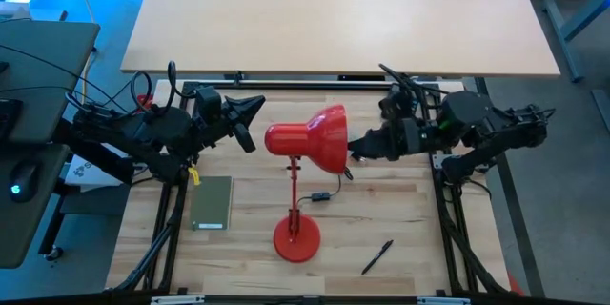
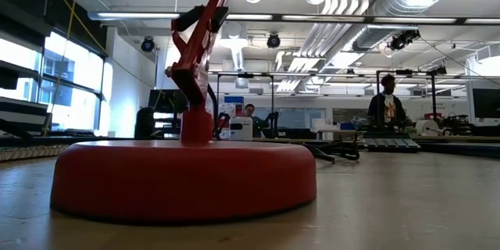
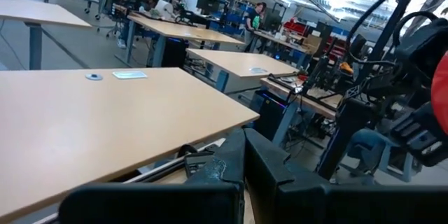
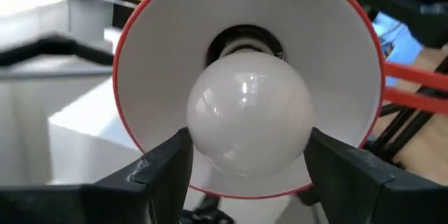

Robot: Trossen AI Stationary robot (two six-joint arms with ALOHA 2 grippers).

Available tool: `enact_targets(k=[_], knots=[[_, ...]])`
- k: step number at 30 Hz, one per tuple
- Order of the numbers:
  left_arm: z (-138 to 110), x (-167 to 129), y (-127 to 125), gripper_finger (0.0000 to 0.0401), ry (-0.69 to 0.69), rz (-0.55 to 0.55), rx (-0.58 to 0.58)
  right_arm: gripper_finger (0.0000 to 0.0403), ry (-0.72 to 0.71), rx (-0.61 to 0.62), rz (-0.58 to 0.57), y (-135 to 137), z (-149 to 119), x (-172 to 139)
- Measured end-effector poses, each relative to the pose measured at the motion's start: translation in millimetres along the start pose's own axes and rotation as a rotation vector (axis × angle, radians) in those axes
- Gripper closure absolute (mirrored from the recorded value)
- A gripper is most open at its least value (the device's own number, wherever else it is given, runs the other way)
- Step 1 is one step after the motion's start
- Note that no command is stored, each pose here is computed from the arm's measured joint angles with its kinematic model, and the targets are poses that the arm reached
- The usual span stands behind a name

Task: Screw lightbulb
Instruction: Insert the white lightbulb into the red lamp

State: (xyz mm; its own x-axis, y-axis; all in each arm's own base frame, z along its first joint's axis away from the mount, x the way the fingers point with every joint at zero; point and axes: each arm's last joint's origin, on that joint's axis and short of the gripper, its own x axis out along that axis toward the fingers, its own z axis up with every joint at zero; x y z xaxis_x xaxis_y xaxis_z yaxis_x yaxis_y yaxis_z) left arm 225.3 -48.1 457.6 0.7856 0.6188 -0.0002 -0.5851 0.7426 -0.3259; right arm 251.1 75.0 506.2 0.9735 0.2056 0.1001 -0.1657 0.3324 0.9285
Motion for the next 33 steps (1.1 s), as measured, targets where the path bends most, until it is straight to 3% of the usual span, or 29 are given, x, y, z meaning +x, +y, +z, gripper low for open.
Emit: enact_targets(k=[6, 13, 19, 29, 33], knots=[[0.0, 0.1, 0.1, 0.0401, 0.000, 0.000, -0.014, 0.0155, 0.038, -0.272, 0.011, 0.1, -1.0, -1.3], [-0.1, 0.0, -0.4, 0.0401, 0.005, -0.012, -0.107, 0.0160, 0.040, -0.564, 0.013, -0.2, -1.2, -1.5], [-0.6, 0.0, -1.8, 0.0401, 0.028, -0.060, -0.210, 0.0171, 0.059, -0.945, 0.000, -2.9, -2.2, -1.5], [-6.6, 3.9, -6.1, 0.0401, 0.041, -0.055, -0.264, 0.0177, 0.101, -1.394, -0.130, -11.4, -2.2, -5.3], [-9.3, 5.6, -7.9, 0.0401, 0.047, -0.053, -0.278, 0.0177, 0.094, -1.505, -0.219, -12.9, 0.1, -9.6]])
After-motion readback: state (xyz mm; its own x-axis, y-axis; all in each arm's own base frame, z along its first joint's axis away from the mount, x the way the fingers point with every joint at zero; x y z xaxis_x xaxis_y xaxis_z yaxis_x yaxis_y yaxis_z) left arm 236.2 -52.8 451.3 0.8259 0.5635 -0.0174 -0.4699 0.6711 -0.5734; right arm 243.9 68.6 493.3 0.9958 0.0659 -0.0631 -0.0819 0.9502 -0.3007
